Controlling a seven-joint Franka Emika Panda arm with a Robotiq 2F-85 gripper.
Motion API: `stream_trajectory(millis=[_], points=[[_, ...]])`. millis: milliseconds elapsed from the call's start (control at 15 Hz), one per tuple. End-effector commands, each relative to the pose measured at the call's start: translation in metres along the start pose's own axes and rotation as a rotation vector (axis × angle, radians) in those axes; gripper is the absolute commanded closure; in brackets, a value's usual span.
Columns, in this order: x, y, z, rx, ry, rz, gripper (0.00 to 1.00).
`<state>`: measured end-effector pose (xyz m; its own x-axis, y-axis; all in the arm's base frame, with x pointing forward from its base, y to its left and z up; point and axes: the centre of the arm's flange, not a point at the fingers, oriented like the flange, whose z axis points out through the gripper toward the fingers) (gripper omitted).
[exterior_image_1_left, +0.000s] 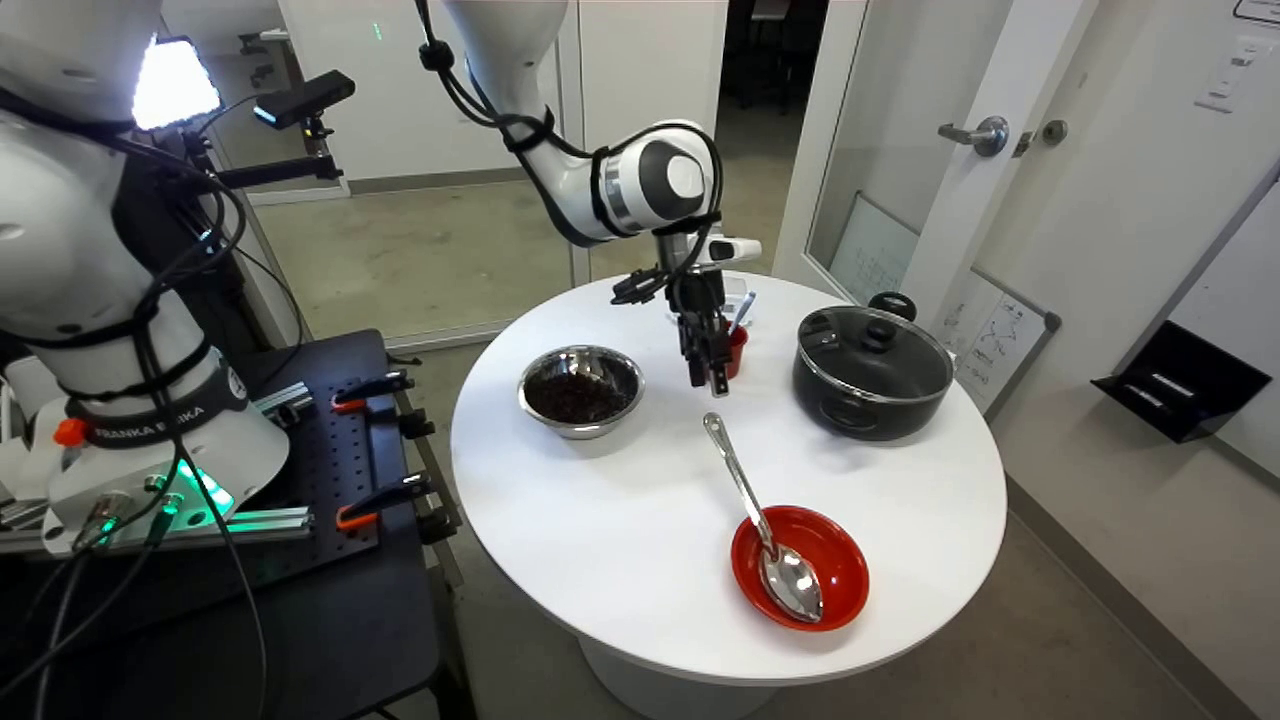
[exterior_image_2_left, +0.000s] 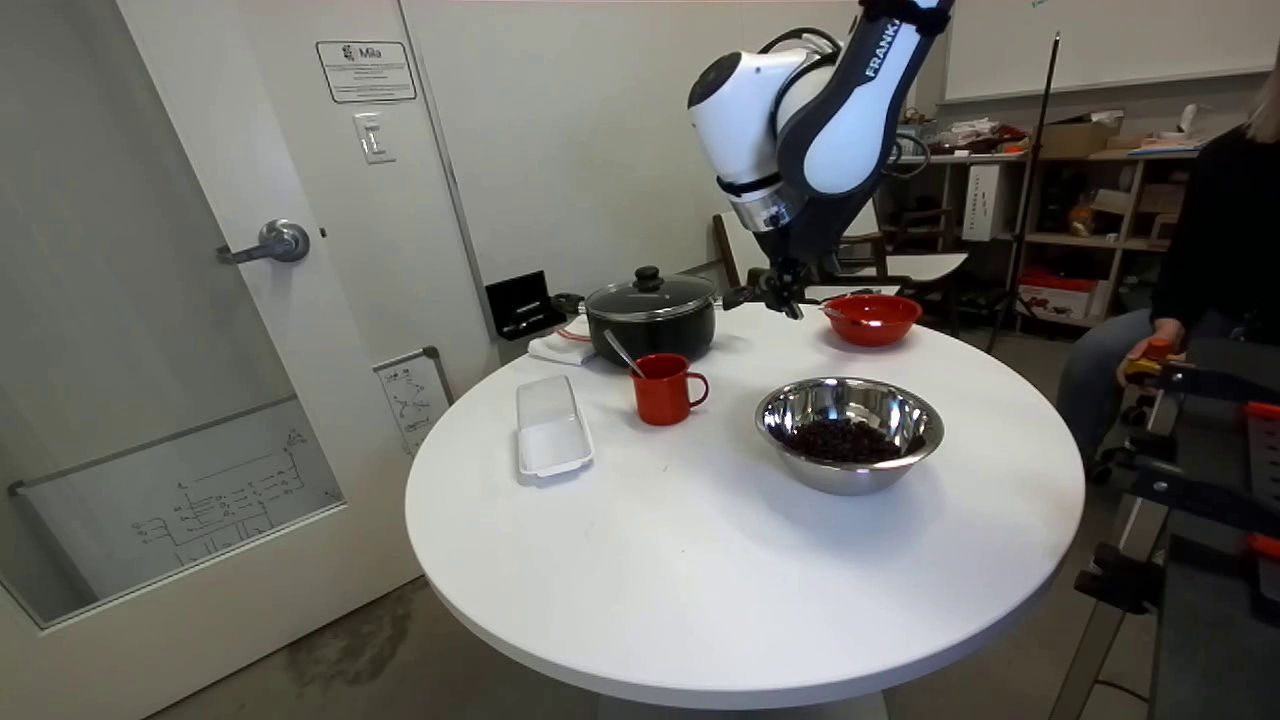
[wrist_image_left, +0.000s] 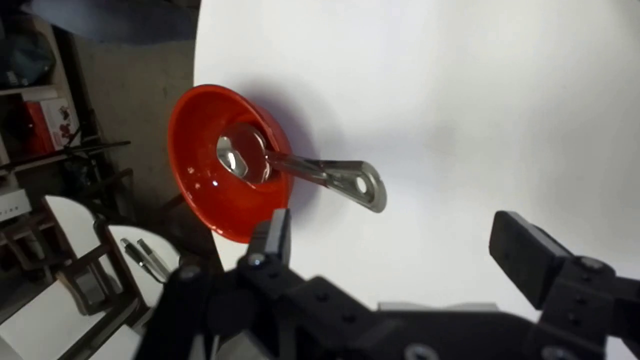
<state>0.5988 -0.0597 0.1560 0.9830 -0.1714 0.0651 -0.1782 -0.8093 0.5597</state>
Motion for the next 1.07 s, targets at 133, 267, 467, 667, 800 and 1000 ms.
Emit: stream_trajectory(millis=[133, 267, 467, 667, 800, 1000], points=[[0.007, 0.010, 0.016, -0.126, 0.058, -0.095, 0.00], [0.009, 0.010, 0.016, -0.114, 0.047, -0.077, 0.00], [0.010, 0.006, 0.017, -0.107, 0.043, -0.061, 0.00], [0.007, 0.000, 0.020, -0.115, 0.036, -0.042, 0.00], [0.005, -0.002, 0.021, -0.116, 0.031, -0.042, 0.00], [0.001, -0.005, 0.025, -0.119, 0.029, -0.037, 0.00]])
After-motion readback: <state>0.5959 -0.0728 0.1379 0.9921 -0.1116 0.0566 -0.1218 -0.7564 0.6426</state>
